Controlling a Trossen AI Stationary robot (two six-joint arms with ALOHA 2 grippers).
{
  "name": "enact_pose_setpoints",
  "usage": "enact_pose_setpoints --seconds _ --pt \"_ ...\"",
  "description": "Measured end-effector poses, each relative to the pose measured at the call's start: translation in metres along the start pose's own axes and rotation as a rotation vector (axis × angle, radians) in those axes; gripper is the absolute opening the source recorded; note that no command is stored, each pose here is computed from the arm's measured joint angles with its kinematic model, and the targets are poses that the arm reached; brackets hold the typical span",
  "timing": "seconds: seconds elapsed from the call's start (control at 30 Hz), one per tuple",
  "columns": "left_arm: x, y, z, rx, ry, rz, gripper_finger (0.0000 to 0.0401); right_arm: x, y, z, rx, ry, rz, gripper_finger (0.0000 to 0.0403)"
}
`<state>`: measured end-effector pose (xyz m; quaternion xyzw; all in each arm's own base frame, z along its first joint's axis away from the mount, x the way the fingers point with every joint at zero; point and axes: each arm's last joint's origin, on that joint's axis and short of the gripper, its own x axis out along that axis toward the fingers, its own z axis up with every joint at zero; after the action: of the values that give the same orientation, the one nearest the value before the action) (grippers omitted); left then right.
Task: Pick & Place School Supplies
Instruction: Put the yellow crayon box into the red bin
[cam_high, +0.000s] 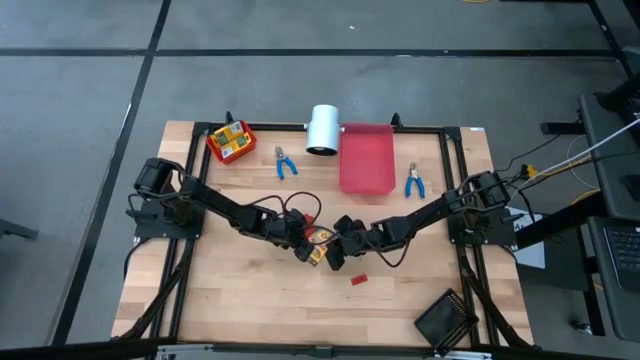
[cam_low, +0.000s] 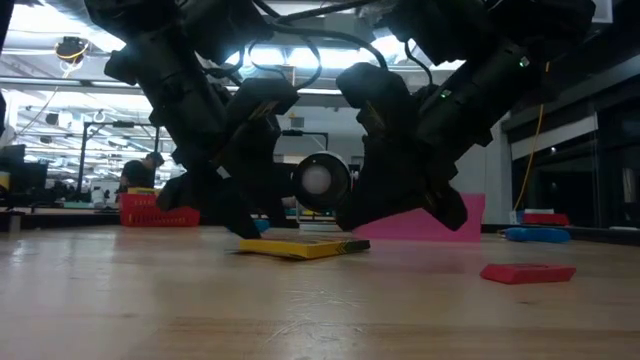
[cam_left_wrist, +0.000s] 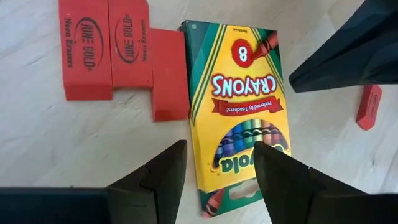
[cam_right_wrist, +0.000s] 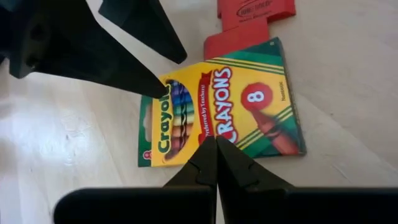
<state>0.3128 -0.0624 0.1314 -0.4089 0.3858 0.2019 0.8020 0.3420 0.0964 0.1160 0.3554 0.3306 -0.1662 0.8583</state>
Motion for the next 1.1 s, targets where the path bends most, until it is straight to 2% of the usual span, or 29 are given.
enact_pose_setpoints --seconds 0.23,0.8,1.1 --pt "0.0 0.0 0.0 -0.003 0.008 -0.003 0.0182 0.002 -0.007 -0.003 -0.022 0.041 -0.053 0.0" --pt "-0.011 -0.01 0.008 -0.035 -0.056 -0.083 0.0182 0.007 -0.007 -0.015 -0.037 0.079 -0.064 0.0" --pt "-0.014 -0.001 0.005 -0.056 -0.057 0.025 0.0182 0.006 -0.005 -0.014 -0.033 0.052 -0.045 0.0"
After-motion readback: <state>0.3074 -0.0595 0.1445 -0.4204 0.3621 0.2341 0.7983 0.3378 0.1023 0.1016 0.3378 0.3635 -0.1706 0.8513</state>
